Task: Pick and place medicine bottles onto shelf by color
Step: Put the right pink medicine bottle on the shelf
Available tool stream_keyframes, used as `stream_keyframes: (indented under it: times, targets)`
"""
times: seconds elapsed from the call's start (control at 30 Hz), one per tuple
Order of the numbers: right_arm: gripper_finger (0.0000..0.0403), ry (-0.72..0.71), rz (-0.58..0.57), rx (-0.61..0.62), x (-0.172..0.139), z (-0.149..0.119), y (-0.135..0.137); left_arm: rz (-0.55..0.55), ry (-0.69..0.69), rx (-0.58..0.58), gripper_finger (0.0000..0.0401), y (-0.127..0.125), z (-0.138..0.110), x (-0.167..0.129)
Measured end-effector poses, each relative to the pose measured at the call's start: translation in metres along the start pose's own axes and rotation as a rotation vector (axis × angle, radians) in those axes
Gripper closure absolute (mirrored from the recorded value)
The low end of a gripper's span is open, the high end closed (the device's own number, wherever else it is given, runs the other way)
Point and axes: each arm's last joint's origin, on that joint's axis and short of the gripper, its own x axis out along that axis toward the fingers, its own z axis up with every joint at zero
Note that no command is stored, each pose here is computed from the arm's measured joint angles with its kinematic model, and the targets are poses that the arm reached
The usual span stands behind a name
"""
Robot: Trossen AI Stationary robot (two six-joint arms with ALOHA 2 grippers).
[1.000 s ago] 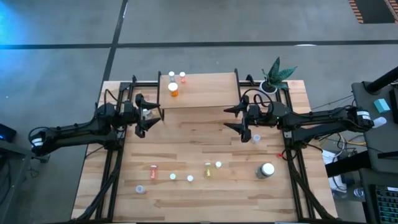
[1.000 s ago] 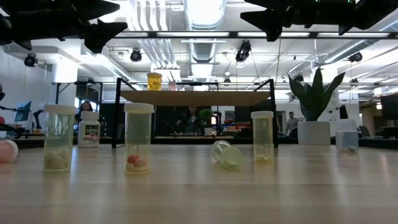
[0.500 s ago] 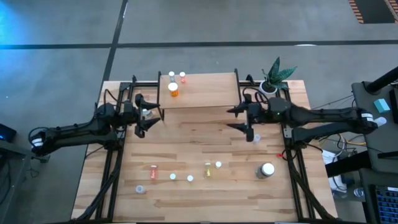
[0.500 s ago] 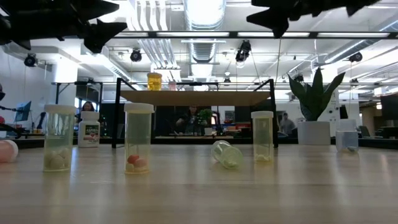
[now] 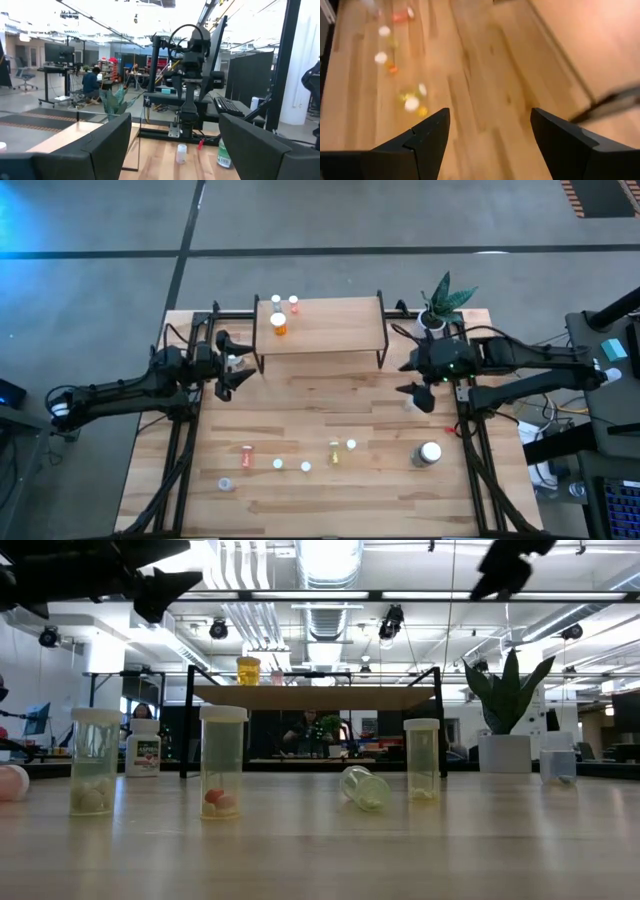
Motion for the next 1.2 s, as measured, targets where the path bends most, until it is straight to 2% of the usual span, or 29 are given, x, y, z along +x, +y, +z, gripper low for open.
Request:
stream_keyframes:
  times: [0.17, 0.33, 0.5, 0.7, 0.77, 0.93, 1.2]
  targets:
    - [0.0136, 0.122, -0.025, 0.115, -0.014, -0.009, 0.006, 0.002, 0.016, -0.009, 0.0115, 0.001, -0.002, 0.002]
    - [0.0136, 0.223, -0.112, 0.201, -0.014, -0.032, 0.008, 0.003, 0.025, -0.019, 0.0115, 0.001, -0.004, 0.004]
    - [0.0136, 0.297, -0.162, 0.262, 0.001, -0.055, 0.008, 0.003, 0.024, -0.030, 0.0115, 0.001, -0.004, 0.004]
    - [0.0136, 0.372, -0.350, 0.271, 0.034, -0.090, -0.002, 0.002, 0.025, -0.033, 0.0115, 0.001, -0.004, 0.004]
    - [0.0136, 0.371, -0.380, 0.286, 0.043, -0.100, -0.004, 0.002, 0.025, -0.033, 0.0115, 0.001, -0.004, 0.004]
    - [0.0136, 0.362, -0.338, 0.338, 0.061, -0.116, -0.005, 0.000, 0.004, -0.025, 0.0115, 0.001, -0.003, 0.004]
    - [0.0136, 0.344, -0.335, 0.365, 0.075, -0.129, -0.012, 0.000, 0.002, -0.021, 0.0115, 0.002, -0.003, 0.007]
